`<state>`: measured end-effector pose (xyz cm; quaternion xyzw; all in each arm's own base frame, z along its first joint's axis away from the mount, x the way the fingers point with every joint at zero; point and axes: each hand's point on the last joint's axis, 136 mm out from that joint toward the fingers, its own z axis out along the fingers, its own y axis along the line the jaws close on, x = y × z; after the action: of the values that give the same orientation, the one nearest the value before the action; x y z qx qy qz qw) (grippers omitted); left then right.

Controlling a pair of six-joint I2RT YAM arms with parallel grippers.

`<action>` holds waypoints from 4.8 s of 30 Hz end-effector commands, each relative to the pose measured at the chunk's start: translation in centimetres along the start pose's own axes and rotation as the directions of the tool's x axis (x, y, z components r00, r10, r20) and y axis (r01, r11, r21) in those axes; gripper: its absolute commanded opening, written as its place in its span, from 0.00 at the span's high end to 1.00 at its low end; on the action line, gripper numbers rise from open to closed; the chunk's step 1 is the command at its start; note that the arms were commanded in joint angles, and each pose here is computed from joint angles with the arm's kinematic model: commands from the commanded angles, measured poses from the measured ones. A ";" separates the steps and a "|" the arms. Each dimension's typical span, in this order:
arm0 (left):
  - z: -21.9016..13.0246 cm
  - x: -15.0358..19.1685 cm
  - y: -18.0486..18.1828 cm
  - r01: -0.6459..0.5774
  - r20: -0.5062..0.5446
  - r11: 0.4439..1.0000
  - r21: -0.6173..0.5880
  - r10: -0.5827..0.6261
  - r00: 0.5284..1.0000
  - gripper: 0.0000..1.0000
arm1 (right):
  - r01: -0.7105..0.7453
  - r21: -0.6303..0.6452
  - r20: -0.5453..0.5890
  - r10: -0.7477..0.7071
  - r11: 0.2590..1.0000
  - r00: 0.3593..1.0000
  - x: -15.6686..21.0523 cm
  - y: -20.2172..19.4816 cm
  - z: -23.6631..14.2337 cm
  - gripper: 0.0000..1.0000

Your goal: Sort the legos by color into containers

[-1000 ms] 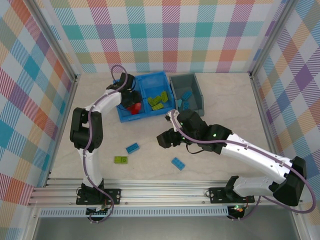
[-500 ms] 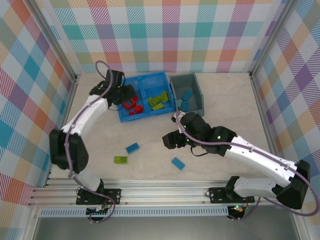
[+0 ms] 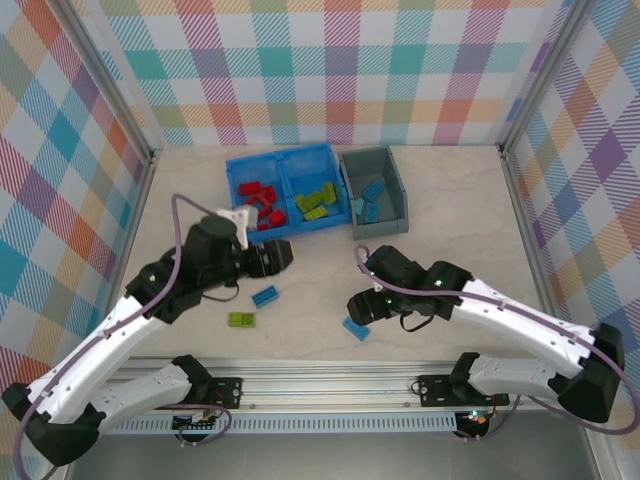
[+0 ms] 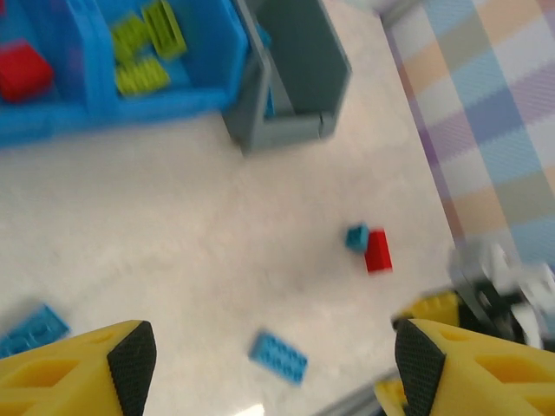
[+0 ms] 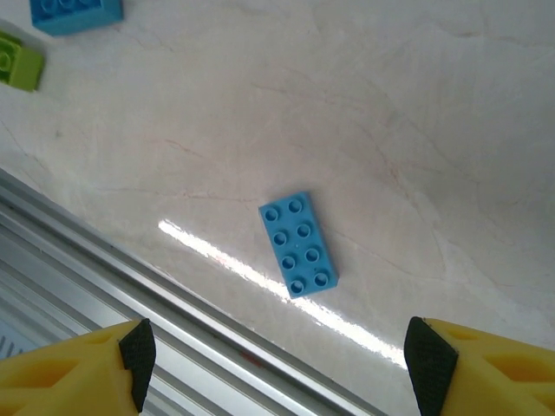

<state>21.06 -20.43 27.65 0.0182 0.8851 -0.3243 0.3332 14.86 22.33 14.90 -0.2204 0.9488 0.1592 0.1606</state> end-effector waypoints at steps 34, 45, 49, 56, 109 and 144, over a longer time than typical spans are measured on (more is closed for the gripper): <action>3.5 12.6 -4.0 -0.100 -0.069 0.991 0.084 0.106 0.992 0.27 | 0.069 0.230 -0.160 -0.032 0.971 0.987 1.1 -3.1 9.2 0.72; 6.4 8.6 -8.9 -0.138 0.015 0.987 0.080 0.138 0.990 0.24 | -0.225 0.383 0.086 0.208 0.896 0.974 -12.9 -13.7 3.6 0.74; 7.3 6.7 -9.7 -0.126 0.022 0.988 0.094 0.124 0.992 0.24 | -0.257 0.440 0.116 0.230 0.860 0.966 -17.7 -16.7 4.5 0.74; 8.8 4.5 -10.0 -0.140 0.025 0.988 0.072 0.138 0.990 0.24 | -0.297 0.518 0.089 0.296 0.802 0.951 -21.5 -20.4 7.3 0.73; 33.8 18.5 -16.0 -0.137 -0.284 0.962 -0.236 0.067 0.956 0.31 | -0.443 0.005 0.483 0.386 0.896 0.786 -0.3 -8.8 -24.1 0.30; 31.9 17.3 -15.9 -0.314 -0.280 0.921 -0.230 0.246 0.928 0.98 | -0.439 -0.004 0.516 0.378 0.899 0.769 -1.3 -9.0 -24.0 0.31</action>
<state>23.12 -55.69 3.77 0.1187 0.9519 -0.1347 0.2483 13.57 5.93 34.14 0.0568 0.9113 0.1877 0.3620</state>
